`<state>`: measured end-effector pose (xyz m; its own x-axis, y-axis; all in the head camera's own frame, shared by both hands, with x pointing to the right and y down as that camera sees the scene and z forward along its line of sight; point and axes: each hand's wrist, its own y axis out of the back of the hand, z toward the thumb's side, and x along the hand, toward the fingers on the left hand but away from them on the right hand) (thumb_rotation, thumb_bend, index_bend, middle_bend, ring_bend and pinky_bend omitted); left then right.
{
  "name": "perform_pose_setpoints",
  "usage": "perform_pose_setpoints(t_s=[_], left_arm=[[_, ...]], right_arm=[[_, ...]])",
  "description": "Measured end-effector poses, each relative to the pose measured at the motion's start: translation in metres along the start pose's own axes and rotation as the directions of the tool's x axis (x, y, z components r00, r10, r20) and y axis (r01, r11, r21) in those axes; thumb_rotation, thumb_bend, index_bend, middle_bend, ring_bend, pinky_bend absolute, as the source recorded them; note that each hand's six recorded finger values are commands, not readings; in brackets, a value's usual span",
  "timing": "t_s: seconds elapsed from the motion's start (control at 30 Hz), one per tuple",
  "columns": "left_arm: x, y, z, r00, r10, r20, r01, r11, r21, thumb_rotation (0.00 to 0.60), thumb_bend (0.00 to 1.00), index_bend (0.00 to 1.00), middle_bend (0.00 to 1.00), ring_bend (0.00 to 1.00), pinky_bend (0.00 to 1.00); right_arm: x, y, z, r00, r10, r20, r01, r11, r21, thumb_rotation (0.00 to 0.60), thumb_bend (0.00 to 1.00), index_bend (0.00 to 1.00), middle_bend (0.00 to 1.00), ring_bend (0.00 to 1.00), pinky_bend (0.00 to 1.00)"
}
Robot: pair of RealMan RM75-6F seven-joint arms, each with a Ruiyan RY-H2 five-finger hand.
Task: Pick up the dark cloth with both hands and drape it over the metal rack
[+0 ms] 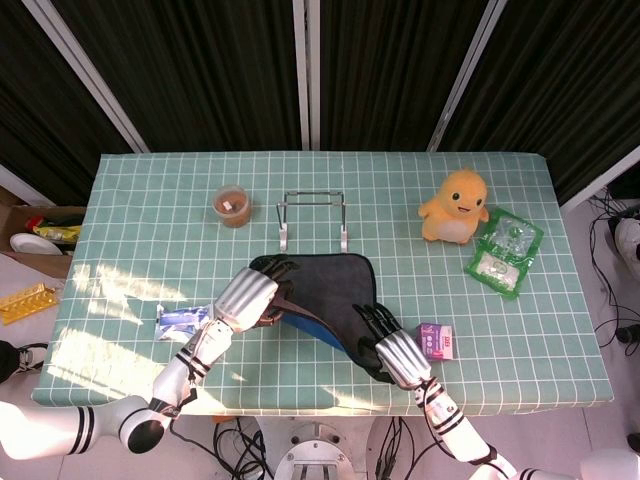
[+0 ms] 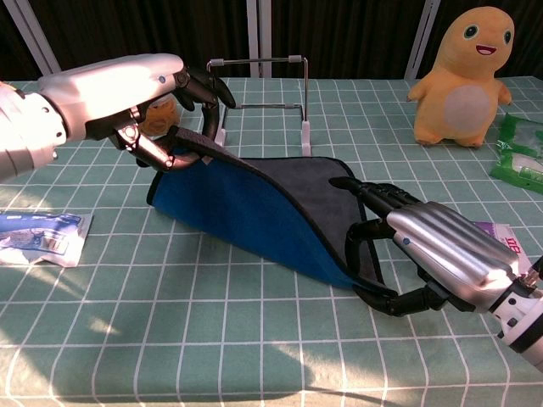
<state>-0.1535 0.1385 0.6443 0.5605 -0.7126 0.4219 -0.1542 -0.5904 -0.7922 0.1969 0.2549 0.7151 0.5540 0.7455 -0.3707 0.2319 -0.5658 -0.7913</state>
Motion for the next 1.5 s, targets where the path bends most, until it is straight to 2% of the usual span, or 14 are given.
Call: perform_pose_setpoints(t_s=[0.07,0.13,0.27,0.53,0.67,0.87,1.1,1.27,1.5], left_arm=[[0.000,0.001,0.000,1.000,0.005,-0.002,-0.005,1.000,-0.005,0.600,0.46,0.80,0.19,0.11,0.24],[0.000,0.003,-0.001,1.000,0.010,-0.004,-0.010,1.000,-0.011,0.600,0.46,0.80,0.19,0.11,0.24],[0.000,0.006,-0.003,1.000,0.018,-0.012,-0.018,0.999,-0.034,0.600,0.46,0.80,0.19,0.11,0.24],[-0.001,0.016,-0.017,0.998,0.023,-0.054,-0.031,0.989,-0.143,0.600,0.48,0.81,0.20,0.11,0.24],[0.001,0.022,-0.031,0.996,0.023,-0.089,-0.039,0.982,-0.184,0.600,0.48,0.82,0.20,0.11,0.24],[0.007,0.028,-0.045,0.992,0.031,-0.119,-0.059,0.970,-0.237,0.600,0.48,0.82,0.20,0.11,0.24],[0.025,0.039,-0.063,0.986,0.050,-0.157,-0.093,0.955,-0.281,0.600,0.49,0.83,0.20,0.11,0.24],[0.044,0.050,-0.071,0.981,0.061,-0.182,-0.116,0.945,-0.306,0.600,0.49,0.84,0.20,0.11,0.24],[0.069,0.070,-0.087,0.966,0.102,-0.237,-0.168,0.946,-0.278,0.600,0.49,0.84,0.20,0.11,0.22]], right_arm=[[-0.001,0.002,0.000,1.000,-0.011,0.005,0.011,1.000,-0.001,0.600,0.39,0.78,0.03,0.00,0.00],[-0.002,0.005,-0.001,0.999,-0.030,0.012,0.030,1.000,-0.004,0.600,0.43,0.90,0.07,0.00,0.00],[-0.006,0.017,-0.003,0.997,-0.078,0.027,0.079,0.996,-0.032,0.600,0.46,0.99,0.11,0.00,0.00],[-0.023,0.052,-0.006,0.990,-0.136,0.027,0.137,0.989,-0.052,0.600,0.50,1.00,0.12,0.00,0.00],[-0.035,0.074,-0.009,0.991,-0.132,0.026,0.133,0.990,-0.045,0.600,0.53,1.00,0.12,0.00,0.00],[-0.057,0.108,-0.017,0.995,-0.091,0.045,0.091,0.996,-0.012,0.600,0.53,1.00,0.11,0.00,0.00],[-0.091,0.150,-0.021,0.988,-0.140,0.061,0.137,0.989,0.049,0.600,0.53,1.00,0.10,0.00,0.00],[-0.114,0.168,-0.020,0.985,-0.163,0.062,0.160,0.985,0.061,0.600,0.53,1.00,0.10,0.00,0.00],[-0.151,0.178,-0.023,0.979,-0.182,0.095,0.177,0.983,0.056,0.600,0.53,1.00,0.10,0.00,0.00]])
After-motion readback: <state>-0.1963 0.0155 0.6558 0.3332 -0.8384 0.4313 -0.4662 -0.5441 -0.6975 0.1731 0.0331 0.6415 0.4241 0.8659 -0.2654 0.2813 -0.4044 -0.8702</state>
